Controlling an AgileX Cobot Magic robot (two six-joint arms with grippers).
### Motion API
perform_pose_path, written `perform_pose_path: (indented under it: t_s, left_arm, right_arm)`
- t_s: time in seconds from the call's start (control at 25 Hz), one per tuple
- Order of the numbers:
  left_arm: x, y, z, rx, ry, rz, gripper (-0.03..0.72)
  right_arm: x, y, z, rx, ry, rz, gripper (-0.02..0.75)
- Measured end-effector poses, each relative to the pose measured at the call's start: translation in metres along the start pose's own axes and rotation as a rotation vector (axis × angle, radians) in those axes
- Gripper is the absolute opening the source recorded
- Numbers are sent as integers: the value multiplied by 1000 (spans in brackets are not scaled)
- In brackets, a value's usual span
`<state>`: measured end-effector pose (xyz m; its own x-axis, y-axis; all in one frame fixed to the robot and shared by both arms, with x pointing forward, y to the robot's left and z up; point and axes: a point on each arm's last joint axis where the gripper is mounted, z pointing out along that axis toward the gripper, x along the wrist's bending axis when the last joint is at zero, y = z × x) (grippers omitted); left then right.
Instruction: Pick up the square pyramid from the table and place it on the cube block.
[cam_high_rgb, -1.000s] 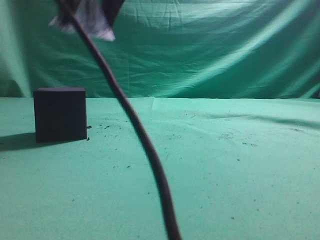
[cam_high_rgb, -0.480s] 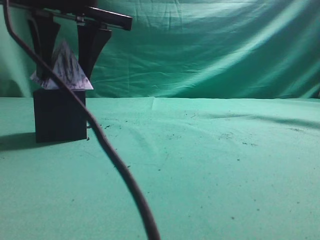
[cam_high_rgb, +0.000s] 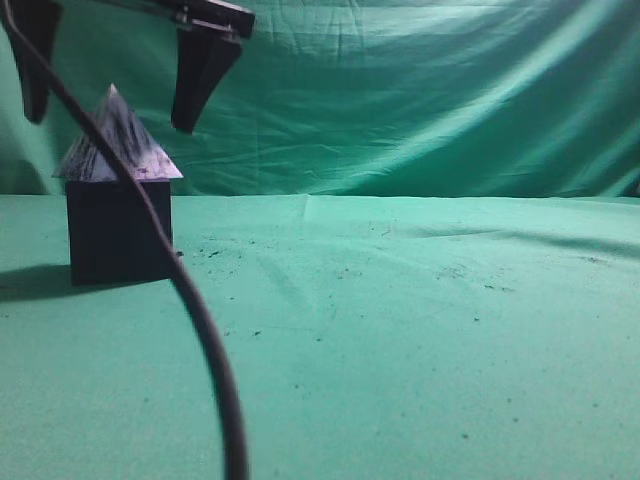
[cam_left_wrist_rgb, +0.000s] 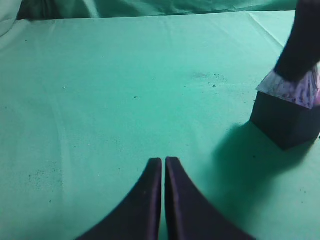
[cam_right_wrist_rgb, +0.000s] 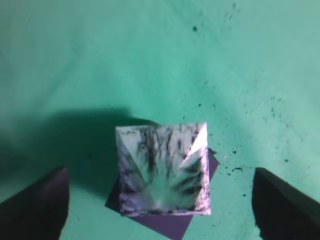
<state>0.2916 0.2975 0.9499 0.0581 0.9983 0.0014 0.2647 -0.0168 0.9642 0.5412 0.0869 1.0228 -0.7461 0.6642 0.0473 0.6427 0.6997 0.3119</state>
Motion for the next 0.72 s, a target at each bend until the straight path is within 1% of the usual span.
perform_pose_path:
  t_s: [0.04, 0.12, 0.16, 0.2, 0.24, 0.36, 0.4, 0.44, 0.56, 0.64, 0.72]
  left_arm:
    - [0, 0, 0, 0, 0, 0, 0]
    - [0, 0, 0, 0, 0, 0, 0]
    - [0, 0, 0, 0, 0, 0, 0]
    - [0, 0, 0, 0, 0, 0, 0]
    - [0, 0, 0, 0, 0, 0, 0]
    - [0, 0, 0, 0, 0, 0, 0]
    - [0, 0, 0, 0, 0, 0, 0]
    - [0, 0, 0, 0, 0, 0, 0]
    - [0, 0, 0, 0, 0, 0, 0]
    - [0, 0, 0, 0, 0, 0, 0]
    - [0, 0, 0, 0, 0, 0, 0]
  right_arm:
    - [0, 2, -3, -14, 1, -1, 649]
    - [1, 5, -19, -54, 4, -1, 645]
    - [2, 6, -48, -112, 8, -1, 645]
    - [2, 6, -63, -143, 10, -2, 645]
    - [3, 4, -83, -181, 13, -3, 546]
    - [4, -6, -146, -299, 21, -6, 307]
    - [4, -12, -169, -345, 24, -8, 206]
    - [4, -20, -191, -386, 26, -11, 122]
    - [1, -50, -242, -464, 4, -15, 0]
    - [-3, -74, -265, -485, -32, -16, 0]
    - [-8, -103, -277, -474, -63, -12, 0]
